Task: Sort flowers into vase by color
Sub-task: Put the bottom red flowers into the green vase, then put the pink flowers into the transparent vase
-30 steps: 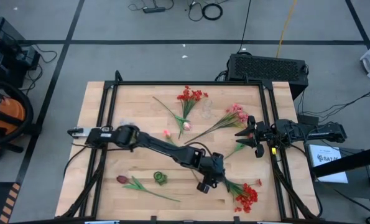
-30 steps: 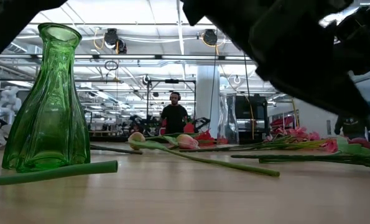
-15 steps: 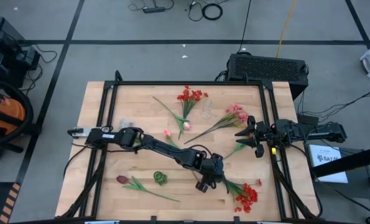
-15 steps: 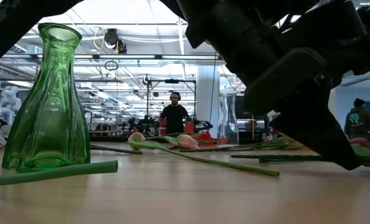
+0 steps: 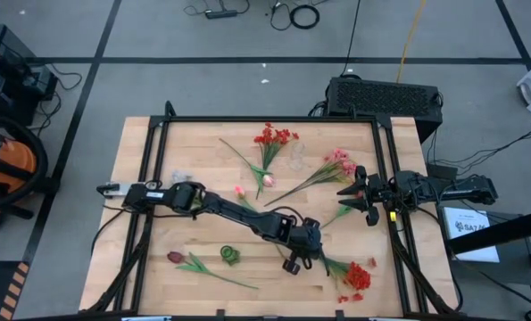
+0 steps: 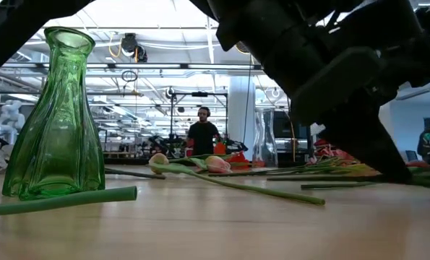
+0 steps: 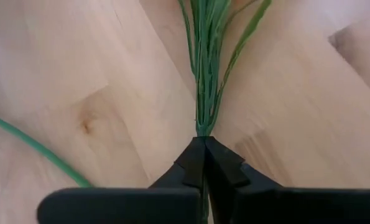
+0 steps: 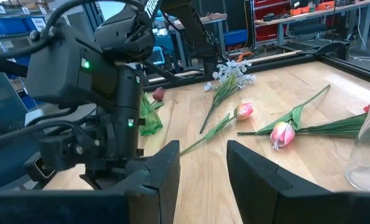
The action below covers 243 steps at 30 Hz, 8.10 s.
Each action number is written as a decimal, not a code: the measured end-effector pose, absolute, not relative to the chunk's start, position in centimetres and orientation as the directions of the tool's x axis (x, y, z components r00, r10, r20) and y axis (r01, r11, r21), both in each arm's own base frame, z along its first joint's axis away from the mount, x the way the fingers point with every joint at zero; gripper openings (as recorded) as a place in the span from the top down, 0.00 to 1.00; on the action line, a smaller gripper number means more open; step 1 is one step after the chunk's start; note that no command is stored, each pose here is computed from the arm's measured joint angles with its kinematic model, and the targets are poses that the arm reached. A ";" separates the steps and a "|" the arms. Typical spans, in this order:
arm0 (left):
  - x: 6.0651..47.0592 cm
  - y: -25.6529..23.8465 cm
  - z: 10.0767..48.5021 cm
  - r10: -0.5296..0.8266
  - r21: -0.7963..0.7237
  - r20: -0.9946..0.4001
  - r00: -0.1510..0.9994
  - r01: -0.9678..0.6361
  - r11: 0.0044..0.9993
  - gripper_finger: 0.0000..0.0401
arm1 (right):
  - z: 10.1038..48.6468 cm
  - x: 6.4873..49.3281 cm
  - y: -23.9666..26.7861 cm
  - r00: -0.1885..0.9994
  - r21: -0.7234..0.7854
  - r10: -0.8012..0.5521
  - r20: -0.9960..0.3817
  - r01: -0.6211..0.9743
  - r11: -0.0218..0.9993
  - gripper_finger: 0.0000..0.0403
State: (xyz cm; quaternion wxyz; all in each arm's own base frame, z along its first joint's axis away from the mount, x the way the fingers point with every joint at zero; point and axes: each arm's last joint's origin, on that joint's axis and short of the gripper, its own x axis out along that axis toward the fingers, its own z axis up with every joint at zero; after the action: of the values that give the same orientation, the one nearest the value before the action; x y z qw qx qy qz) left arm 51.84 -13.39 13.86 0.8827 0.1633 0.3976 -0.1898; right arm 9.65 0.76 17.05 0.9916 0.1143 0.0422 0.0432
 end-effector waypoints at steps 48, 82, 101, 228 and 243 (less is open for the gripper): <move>20.4 -6.2 28.5 0.160 -0.233 0.206 0.965 -0.110 0.966 1.00 | 17.0 9.7 0.8 0.992 0.231 0.098 -0.078 -0.078 0.970 0.69; 20.5 -10.1 24.7 -0.243 -0.186 0.325 0.914 0.314 0.931 1.00 | 17.0 9.7 0.8 0.992 0.231 0.099 -0.078 -0.078 0.970 0.69; 21.2 -13.3 21.7 -0.265 -0.240 0.340 0.902 0.355 0.903 1.00 | 17.0 9.7 0.8 0.992 0.231 0.098 -0.078 -0.078 0.970 0.69; 16.3 -9.8 13.5 -0.492 -0.460 -0.188 0.850 0.366 0.809 0.58 | 17.0 9.7 0.8 0.992 0.231 0.098 -0.078 -0.078 0.970 0.69; 16.8 -4.9 16.5 0.085 -0.216 -0.511 0.855 -0.224 0.951 0.58 | 17.0 9.7 0.8 0.992 0.231 0.099 -0.078 -0.078 0.970 0.69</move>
State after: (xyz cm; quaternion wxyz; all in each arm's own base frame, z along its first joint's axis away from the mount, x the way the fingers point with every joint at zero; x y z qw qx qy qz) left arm 16.79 -4.91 16.50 0.9537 -0.1348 0.2563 0.0810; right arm 9.68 0.78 17.01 0.9914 0.1143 0.0446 0.0446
